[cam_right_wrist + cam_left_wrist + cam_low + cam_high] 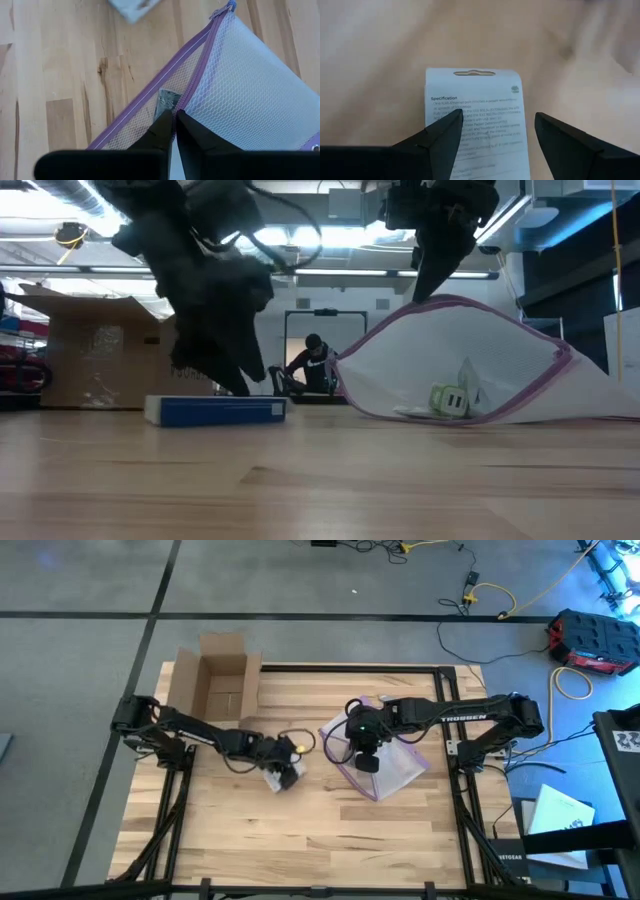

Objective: Unpack boxes
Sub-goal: Put the white box into the zip bag

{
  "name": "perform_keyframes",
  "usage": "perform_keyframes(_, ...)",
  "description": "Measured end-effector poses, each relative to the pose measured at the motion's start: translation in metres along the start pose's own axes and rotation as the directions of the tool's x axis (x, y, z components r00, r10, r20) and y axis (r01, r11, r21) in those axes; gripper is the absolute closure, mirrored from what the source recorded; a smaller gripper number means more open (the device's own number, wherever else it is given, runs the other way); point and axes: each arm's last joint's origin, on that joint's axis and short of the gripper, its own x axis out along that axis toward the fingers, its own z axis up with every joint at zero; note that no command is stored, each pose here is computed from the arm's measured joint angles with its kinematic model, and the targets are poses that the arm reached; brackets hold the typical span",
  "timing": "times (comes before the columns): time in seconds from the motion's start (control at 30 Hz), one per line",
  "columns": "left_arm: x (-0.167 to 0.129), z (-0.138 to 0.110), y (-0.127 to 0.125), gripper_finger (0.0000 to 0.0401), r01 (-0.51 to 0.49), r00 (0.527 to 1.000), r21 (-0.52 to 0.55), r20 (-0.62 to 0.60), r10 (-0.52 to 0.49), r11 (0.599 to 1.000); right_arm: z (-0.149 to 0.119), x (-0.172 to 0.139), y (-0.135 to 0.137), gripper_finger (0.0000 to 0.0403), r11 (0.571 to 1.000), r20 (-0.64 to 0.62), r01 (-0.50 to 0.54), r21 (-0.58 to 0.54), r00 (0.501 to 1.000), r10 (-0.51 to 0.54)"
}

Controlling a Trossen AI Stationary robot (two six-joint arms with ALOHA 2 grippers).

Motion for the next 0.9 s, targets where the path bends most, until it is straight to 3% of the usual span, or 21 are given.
perform_keyframes(0.2,-0.023,-0.012,-0.019,0.0164,0.214,0.974,0.169,-0.106,-0.198,0.962,0.000,0.000,0.000,0.0393,1.000,0.000,0.000,0.000,1.000,0.000)
perform_keyframes(0.43,-0.060,-0.005,-0.025,0.0164,0.273,0.962,0.131,-0.016,-0.274,0.953,0.000,0.000,0.000,0.0393,1.000,0.000,0.000,0.000,1.000,0.000)
perform_keyframes(0.6,-0.068,-0.023,-0.031,0.0162,0.256,0.965,0.168,-0.099,-0.242,0.952,0.000,0.000,0.000,0.0393,1.000,0.000,0.000,0.000,1.000,0.000)
perform_keyframes(0.73,-0.071,-0.039,-0.044,0.0130,0.287,0.953,0.172,-0.147,-0.264,0.942,0.000,0.000,0.000,0.0393,1.000,0.000,0.000,0.000,1.000,0.000)
perform_keyframes(0.9,-0.074,-0.051,-0.054,0.0061,0.272,0.958,0.127,-0.133,-0.255,0.954,0.000,0.000,0.000,0.0393,1.000,0.000,0.000,0.000,1.000,0.000)
